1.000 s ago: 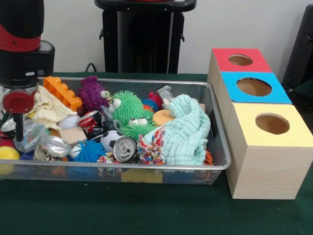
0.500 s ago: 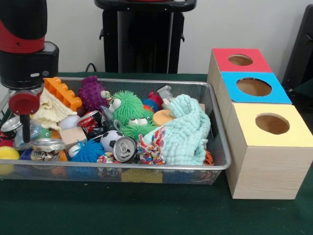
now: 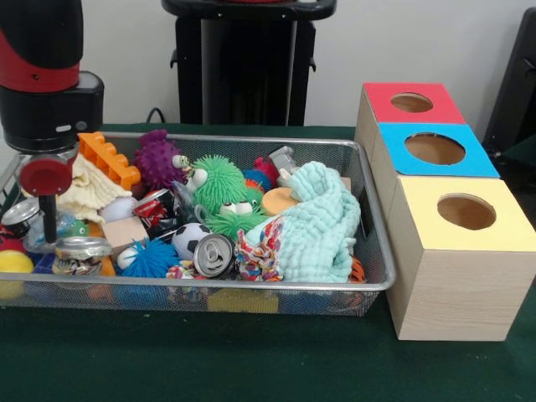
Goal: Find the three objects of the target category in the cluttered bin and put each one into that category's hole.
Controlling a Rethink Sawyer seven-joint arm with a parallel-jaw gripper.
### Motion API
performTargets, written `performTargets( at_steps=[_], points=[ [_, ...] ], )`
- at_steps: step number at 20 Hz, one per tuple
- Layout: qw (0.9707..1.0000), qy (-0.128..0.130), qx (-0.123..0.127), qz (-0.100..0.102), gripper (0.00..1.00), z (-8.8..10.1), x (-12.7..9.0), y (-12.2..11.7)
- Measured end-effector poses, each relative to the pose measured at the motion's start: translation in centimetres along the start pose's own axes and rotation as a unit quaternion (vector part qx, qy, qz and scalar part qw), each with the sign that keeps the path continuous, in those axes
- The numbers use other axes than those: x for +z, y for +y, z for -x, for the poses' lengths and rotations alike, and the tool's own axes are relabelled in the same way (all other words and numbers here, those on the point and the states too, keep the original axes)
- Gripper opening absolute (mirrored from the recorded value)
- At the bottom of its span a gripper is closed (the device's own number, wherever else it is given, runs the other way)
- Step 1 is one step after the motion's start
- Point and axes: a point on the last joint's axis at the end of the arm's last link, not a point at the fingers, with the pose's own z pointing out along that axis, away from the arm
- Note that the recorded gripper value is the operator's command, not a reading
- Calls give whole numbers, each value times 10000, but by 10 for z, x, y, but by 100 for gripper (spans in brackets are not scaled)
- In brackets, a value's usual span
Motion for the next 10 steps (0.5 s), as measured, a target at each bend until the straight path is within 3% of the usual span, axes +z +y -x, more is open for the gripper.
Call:
performTargets(
  at_steps=[10],
  points=[
    [10000,-13,-26,22,100,-4,3,-1]
  ],
)
